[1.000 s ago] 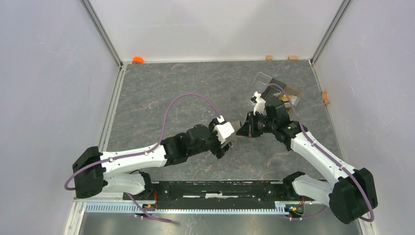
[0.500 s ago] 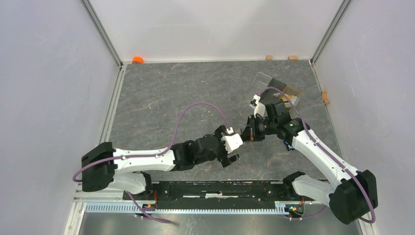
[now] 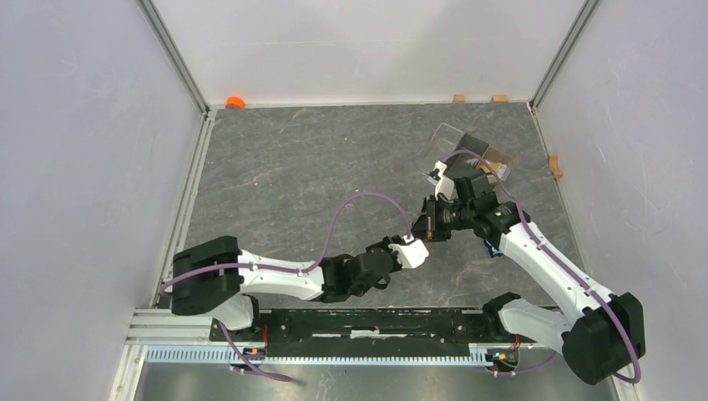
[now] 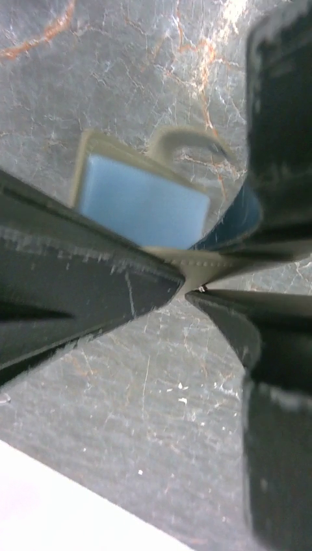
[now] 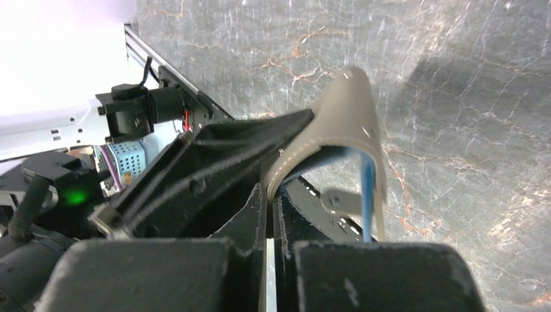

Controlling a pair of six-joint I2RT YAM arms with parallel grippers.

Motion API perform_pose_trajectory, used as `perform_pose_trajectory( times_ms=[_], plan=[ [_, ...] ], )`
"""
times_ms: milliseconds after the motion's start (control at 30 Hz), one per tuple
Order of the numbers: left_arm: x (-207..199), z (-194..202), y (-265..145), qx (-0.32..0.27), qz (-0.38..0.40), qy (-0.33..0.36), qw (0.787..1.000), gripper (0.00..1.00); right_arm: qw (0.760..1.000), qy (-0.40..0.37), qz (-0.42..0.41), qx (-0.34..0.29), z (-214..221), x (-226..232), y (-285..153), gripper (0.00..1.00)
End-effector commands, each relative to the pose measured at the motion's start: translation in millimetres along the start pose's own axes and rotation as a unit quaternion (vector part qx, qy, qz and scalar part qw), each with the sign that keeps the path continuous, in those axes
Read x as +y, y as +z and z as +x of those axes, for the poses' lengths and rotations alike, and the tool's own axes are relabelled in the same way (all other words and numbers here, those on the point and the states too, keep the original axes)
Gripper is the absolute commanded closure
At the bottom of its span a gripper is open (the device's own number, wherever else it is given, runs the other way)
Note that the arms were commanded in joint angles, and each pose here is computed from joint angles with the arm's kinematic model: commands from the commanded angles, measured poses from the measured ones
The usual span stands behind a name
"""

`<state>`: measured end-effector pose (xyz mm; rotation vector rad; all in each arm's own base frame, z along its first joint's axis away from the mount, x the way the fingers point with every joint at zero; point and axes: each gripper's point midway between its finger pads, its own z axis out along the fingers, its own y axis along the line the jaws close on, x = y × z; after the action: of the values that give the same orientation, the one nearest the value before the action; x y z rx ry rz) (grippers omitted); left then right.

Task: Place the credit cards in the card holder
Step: Open the card holder at the center of the board.

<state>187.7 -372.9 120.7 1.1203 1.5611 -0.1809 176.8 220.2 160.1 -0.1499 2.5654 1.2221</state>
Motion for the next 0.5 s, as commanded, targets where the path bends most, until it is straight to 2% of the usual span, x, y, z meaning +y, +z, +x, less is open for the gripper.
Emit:
perform_pose_trajectory(
  times_ms=[0, 67, 100, 200, 300, 467],
  plan=[
    [18.2, -17.8, 1.3, -0.020, -0.062, -0.001, 0.998, 0.82, 0.999, -0.018, -0.018, -0.025, -11.3, 13.1, -5.0, 0.95],
    [18.6, -17.1, -0.1, -0.018, -0.063, -0.011, 0.998, 0.95, 0.999, -0.020, -0.010, -0.034, -13.8, 7.5, -1.9, 0.85],
    [17.3, -16.1, -0.7, -0.015, -0.060, -0.018, 0.998, 0.98, 0.999, -0.022, -0.002, -0.041, -15.9, 3.8, -0.7, 0.81],
    [15.2, -13.4, -2.7, -0.001, -0.055, -0.044, 0.998, 0.98, 0.996, -0.039, 0.045, -0.074, -27.9, -15.2, 1.5, 0.67],
    [10.9, -4.6, -3.8, 0.037, -0.040, -0.074, 0.996, 0.98, 0.988, -0.055, 0.093, -0.109, -37.8, -36.0, 0.0, 0.56],
    [-0.7, 24.6, -2.8, 0.121, 0.010, -0.190, 0.974, 0.98, 0.979, -0.085, 0.119, -0.140, -41.5, -52.5, -1.5, 0.44]
  ],
)
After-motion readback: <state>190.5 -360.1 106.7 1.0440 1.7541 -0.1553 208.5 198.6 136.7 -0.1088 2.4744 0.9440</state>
